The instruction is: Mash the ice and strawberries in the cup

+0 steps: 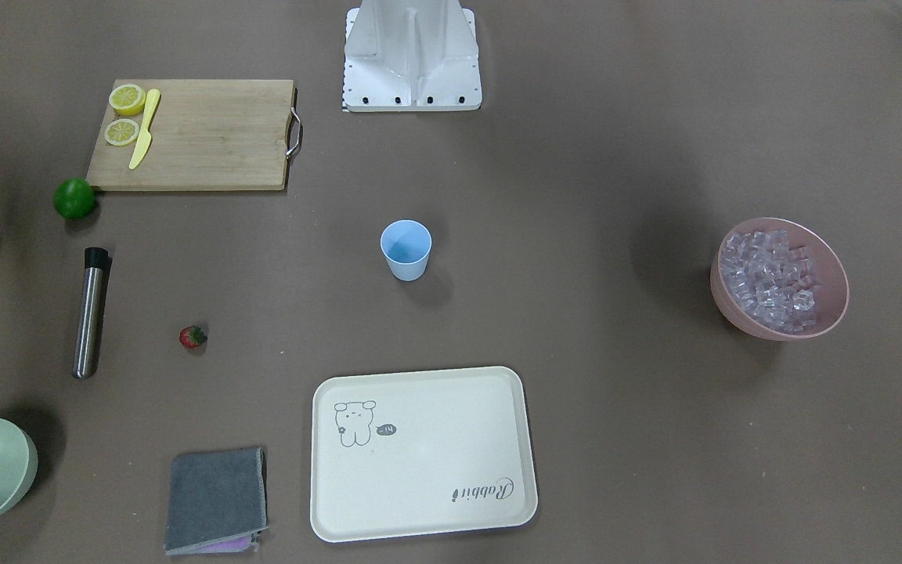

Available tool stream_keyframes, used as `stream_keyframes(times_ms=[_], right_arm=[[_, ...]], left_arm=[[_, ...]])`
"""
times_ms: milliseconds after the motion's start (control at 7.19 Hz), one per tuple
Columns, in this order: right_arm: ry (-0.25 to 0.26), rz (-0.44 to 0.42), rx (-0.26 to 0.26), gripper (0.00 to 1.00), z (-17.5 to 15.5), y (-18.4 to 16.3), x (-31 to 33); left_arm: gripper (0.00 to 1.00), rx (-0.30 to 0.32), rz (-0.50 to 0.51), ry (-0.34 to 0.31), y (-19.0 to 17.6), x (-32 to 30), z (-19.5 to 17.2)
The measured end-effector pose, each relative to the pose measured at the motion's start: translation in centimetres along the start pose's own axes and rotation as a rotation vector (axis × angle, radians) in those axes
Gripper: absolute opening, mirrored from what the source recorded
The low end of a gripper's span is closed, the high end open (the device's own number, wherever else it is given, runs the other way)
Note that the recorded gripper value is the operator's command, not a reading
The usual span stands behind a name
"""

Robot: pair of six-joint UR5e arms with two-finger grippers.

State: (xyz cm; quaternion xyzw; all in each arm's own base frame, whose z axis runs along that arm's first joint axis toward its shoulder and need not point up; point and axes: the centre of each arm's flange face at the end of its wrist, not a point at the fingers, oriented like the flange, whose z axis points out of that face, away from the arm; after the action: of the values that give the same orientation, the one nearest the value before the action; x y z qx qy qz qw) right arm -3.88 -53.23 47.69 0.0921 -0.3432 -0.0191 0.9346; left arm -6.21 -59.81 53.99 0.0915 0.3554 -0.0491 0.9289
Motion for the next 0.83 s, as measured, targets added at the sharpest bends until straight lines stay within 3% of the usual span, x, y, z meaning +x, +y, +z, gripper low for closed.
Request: stream_keyframes(times_ms=[835], right_arm=[[0.004, 0.019, 0.006, 1.00, -0.4, 0.5, 1.1]], left_arm=[[0.97, 0.027, 0.023, -0.041, 1.2, 0.4, -0.6]])
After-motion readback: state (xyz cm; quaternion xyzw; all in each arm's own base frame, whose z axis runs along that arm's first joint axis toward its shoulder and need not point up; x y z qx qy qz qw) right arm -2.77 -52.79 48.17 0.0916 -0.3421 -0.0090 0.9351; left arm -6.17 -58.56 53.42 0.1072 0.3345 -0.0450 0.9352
